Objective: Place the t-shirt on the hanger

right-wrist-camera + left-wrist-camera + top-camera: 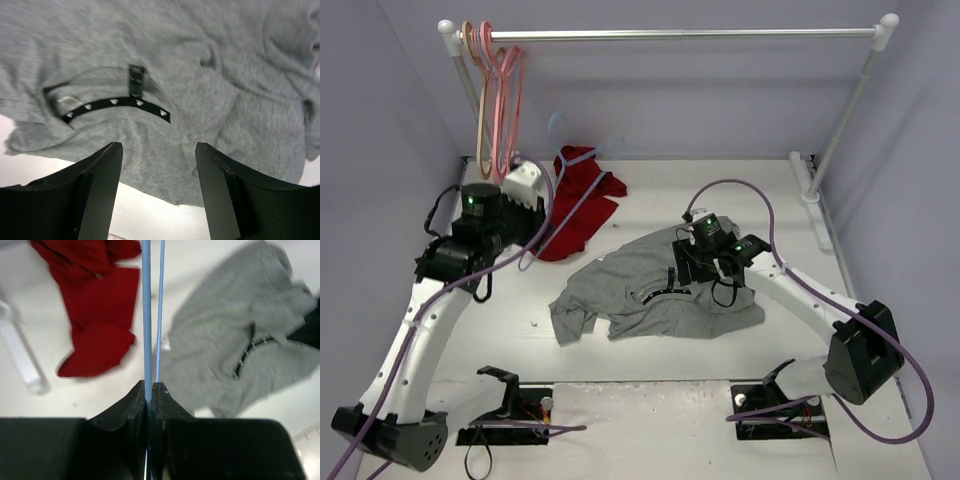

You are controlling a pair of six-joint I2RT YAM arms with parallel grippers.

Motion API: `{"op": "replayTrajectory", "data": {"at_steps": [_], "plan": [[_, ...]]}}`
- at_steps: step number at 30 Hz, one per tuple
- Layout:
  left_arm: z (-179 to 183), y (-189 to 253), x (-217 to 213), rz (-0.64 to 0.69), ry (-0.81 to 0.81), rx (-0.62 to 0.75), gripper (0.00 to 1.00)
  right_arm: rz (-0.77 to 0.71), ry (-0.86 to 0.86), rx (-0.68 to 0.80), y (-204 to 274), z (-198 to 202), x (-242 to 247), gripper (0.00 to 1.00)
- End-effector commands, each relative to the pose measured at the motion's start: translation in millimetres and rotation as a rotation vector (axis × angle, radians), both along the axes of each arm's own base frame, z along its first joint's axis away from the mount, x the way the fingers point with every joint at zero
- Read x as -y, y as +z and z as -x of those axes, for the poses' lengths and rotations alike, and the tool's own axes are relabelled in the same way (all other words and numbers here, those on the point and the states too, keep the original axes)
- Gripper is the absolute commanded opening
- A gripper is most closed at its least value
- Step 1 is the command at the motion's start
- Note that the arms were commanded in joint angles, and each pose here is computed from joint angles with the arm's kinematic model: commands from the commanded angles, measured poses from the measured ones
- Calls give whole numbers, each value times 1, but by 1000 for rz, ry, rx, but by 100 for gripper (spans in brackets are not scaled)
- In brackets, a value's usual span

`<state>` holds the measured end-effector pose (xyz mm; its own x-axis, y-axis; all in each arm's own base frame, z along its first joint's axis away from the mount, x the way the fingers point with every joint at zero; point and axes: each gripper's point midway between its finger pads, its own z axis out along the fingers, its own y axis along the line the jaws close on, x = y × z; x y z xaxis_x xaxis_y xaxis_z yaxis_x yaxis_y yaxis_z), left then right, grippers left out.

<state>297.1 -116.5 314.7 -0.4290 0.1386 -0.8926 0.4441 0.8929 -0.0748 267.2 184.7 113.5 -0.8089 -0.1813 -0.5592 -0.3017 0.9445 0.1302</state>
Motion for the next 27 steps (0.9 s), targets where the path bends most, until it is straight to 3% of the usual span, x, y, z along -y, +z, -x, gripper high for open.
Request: {"op": "replayTrajectory", "data": {"at_steps": [1, 5, 10, 14, 17, 22, 27], "plan": [[35, 0, 22, 52, -125, -1, 0, 17, -123, -11, -20, -9, 6, 60], [67, -45, 33, 39, -179, -101, 0, 23, -149, -36, -46, -22, 8, 56], [86, -71, 41, 52, -220, -152, 0, 51, -156, -53, -69, -55, 15, 52], [89, -84, 44, 57, -234, -171, 0, 82, -168, -30, -65, -97, 22, 38], [89, -91, 47, 60, -248, -180, 0, 84, -173, 9, -53, -134, 23, 33], [86, -96, 57, 98, -275, -184, 0, 113, -165, 91, -28, -172, 22, 41], [90, -103, 68, 118, -306, -203, 0, 117, -174, 91, -17, -154, 25, 51]]}}
